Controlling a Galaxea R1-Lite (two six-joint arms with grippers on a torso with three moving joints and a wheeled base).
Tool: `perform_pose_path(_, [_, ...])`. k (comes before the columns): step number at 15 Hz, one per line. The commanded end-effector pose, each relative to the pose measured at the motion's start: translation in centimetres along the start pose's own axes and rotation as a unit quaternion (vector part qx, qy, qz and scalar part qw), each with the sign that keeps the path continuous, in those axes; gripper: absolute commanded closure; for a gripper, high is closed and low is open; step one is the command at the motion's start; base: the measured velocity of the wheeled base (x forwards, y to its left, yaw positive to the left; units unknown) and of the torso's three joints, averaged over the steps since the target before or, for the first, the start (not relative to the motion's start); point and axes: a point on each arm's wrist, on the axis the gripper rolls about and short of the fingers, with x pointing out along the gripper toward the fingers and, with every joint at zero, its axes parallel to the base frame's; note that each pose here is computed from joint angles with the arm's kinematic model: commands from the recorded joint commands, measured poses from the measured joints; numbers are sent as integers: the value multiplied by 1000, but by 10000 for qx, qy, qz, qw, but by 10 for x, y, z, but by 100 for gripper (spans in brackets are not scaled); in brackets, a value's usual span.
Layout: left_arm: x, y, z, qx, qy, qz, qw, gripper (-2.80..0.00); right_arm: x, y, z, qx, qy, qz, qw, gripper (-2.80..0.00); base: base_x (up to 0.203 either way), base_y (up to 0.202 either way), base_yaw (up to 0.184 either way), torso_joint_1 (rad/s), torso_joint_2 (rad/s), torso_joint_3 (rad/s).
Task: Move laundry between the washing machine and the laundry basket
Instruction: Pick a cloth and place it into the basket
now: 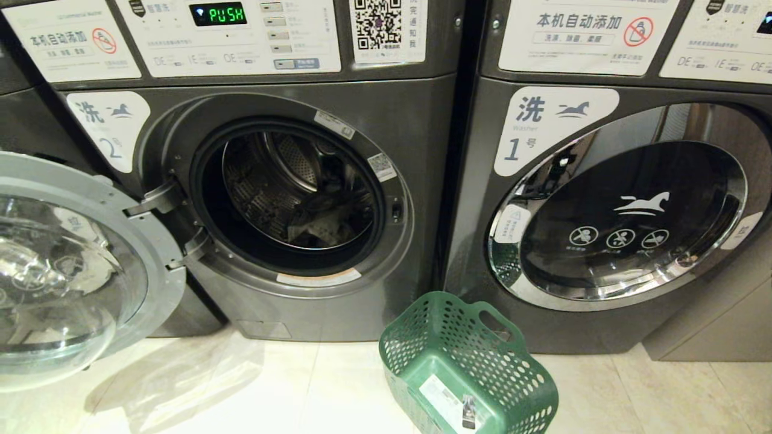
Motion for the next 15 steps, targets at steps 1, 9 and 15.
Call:
perform_pose_path(1, [0,0,-1,1,-1,1,10000,0,0,0,0,1,2,3,10000,0,0,191,-1,-5,2,3])
perform_pose_path(9, [0,0,-1,-7,-1,1,10000,0,0,0,0,1,2,3,10000,0,0,195,-1,2,2,2])
perform_pose_path(15, [0,0,0,-14,4,1,10000,0,0,0,0,1,2,3,10000,0,0,195,-1,2,3,3])
